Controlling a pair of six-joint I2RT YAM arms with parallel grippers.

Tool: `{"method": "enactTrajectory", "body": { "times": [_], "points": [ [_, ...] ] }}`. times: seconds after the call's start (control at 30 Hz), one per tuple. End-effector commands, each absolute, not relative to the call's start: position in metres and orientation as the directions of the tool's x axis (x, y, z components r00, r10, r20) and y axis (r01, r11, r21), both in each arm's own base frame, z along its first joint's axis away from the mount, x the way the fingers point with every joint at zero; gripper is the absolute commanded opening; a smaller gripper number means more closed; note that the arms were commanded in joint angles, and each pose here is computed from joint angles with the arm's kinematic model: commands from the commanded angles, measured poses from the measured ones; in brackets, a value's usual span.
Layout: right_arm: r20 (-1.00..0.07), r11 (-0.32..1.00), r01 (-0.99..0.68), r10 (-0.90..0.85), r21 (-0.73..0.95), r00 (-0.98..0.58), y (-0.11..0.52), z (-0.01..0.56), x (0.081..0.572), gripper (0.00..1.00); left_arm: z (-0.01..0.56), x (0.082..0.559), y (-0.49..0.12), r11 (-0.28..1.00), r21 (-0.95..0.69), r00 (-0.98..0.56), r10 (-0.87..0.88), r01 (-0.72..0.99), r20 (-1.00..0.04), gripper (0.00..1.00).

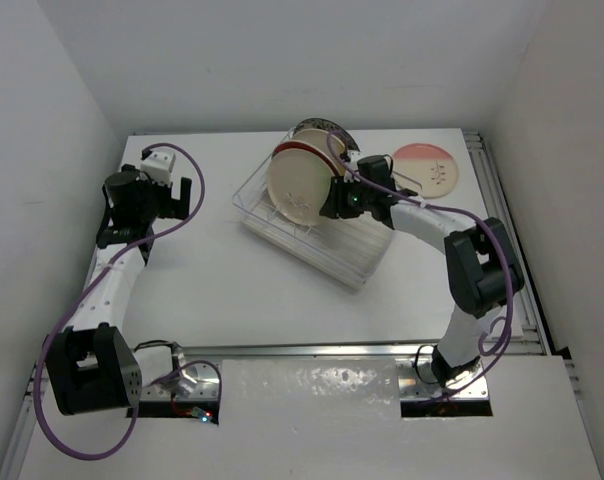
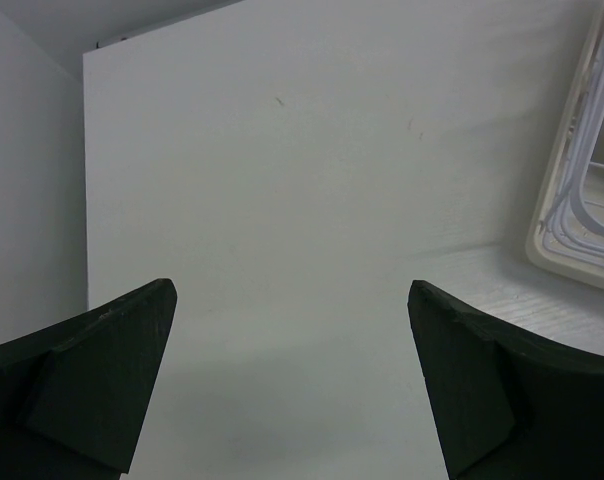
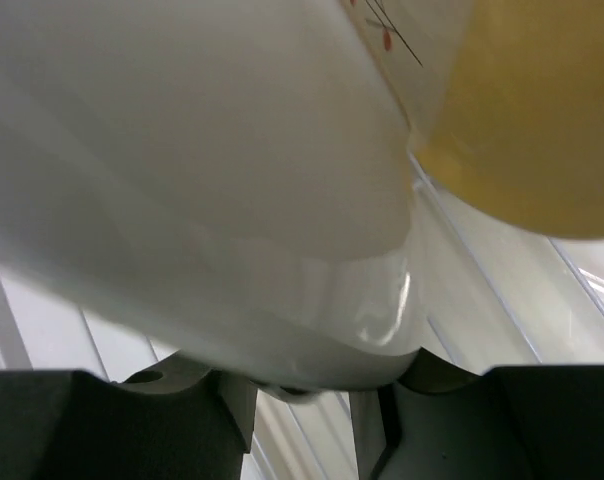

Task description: Unload the plates from the dish rack

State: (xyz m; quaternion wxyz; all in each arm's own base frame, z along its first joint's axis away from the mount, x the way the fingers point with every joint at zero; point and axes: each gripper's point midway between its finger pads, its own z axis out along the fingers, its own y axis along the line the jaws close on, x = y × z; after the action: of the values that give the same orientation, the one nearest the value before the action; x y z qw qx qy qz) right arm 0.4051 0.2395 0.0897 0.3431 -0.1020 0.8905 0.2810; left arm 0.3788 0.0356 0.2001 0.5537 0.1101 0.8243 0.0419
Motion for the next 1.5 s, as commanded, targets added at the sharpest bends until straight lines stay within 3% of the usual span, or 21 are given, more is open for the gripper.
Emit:
{"method": "enactTrajectory", "body": {
  "times": [0.0,0.3,0.4,0.57,0.8,1.1,1.47],
  "points": [
    [-0.839,0.78,-0.476,0.114,0.407,-0.532,0.261,0.151,0.451,0.37,0.205,0.378,0.036,0.968,0.213,-0.341,0.246,0.13,-0.907,1.0],
    [-0.893,0.834,-0.427,0.161,0.351,-0.42,0.247,0.171,0.467,0.38,0.203,0.378,0.035,0.967,0.216,-0.345,0.251,0.136,-0.904,1.0],
    [-0.895,0.841,-0.419,0.158,0.343,-0.416,0.244,0.171,0.467,0.27,0.202,0.377,0.036,0.966,0.22,-0.348,0.255,0.137,-0.902,1.0],
    [-0.88,0.846,-0.403,0.148,0.349,-0.45,0.237,0.158,0.451,0.0,0.2,0.376,0.036,0.966,0.218,-0.356,0.254,0.138,-0.899,1.0],
    [-0.893,0.861,-0.44,0.036,0.256,-0.449,0.222,0.156,0.424,0.0,0.2,0.375,0.036,0.964,0.224,-0.36,0.261,0.14,-0.896,1.0],
    [-0.951,0.831,-0.54,-0.044,0.135,-0.306,0.219,0.217,0.412,0.0,0.202,0.379,0.036,0.962,0.231,-0.352,0.269,0.147,-0.897,1.0],
    [-0.965,0.727,-0.634,0.187,0.262,-0.184,0.249,0.343,0.416,0.0,0.204,0.381,0.035,0.962,0.226,-0.344,0.266,0.151,-0.9,1.0]
  ]
}}
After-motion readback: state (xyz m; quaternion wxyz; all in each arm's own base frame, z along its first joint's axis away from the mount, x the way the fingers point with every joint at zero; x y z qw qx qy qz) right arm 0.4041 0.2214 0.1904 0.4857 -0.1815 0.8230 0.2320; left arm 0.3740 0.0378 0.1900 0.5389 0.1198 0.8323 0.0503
